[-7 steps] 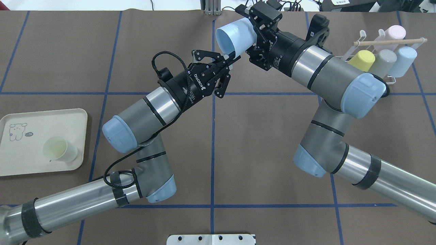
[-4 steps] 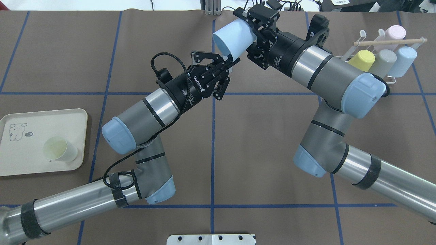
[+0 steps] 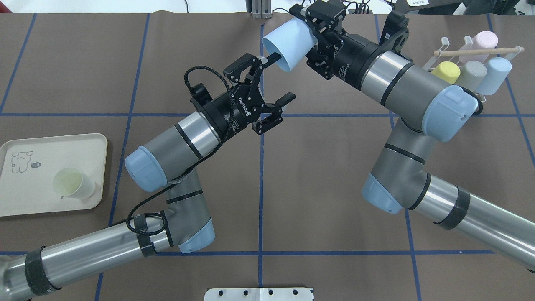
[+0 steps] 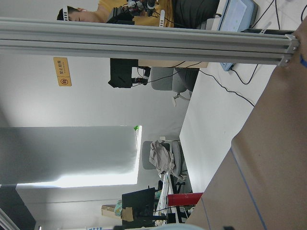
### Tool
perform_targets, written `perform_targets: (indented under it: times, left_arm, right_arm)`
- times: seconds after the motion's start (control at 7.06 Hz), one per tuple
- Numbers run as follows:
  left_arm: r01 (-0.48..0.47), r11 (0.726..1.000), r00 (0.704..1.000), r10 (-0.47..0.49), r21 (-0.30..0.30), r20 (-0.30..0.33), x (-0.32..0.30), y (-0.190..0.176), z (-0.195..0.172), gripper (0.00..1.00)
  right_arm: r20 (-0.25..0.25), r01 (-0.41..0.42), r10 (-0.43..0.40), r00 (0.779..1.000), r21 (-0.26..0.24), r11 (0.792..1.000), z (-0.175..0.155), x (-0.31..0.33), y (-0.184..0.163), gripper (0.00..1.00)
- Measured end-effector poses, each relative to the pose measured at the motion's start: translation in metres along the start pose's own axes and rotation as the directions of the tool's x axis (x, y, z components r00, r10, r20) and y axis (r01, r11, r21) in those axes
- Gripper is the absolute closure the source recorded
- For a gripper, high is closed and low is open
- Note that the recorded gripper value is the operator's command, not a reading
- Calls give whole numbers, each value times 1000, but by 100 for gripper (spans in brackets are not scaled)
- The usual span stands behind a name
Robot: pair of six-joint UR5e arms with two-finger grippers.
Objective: Transfer IKEA cup to right arm and place on rack
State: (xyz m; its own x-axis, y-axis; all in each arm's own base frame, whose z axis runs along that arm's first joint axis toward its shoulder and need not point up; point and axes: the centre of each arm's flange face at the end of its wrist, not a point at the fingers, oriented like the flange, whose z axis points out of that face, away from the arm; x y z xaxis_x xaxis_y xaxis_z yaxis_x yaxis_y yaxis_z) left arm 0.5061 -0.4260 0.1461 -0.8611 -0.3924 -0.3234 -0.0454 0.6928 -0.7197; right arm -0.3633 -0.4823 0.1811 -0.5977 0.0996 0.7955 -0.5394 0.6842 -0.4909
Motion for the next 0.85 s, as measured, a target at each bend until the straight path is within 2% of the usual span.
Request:
perform_targets:
  times: [0.28, 0.42, 0.57, 0.71, 0.85]
  left_arm:
    - [-9, 1000, 1000, 9, -1, -1, 1, 0, 0, 0]
    - [-44, 999, 999, 44, -4, -1, 2, 0, 0, 0]
    - [-130, 991, 991, 130, -8, 0, 5, 2, 1, 0]
    - [-252, 968, 968, 252, -9, 4, 8, 2, 2, 0]
    - [-361, 932, 932, 361, -8, 31, 10, -2, 4, 0]
  right_arm:
    - [7, 30, -30, 1000, 39, 999, -1, -10, -24, 100]
    - [1, 68, -68, 998, 73, 995, -2, -13, -44, 100]
    - [-36, 139, -136, 990, 117, 983, 0, -13, -67, 100]
    - [-118, 253, -236, 964, 158, 954, 5, -10, -88, 100]
    - [-218, 374, -334, 917, 174, 911, 10, -7, -103, 100]
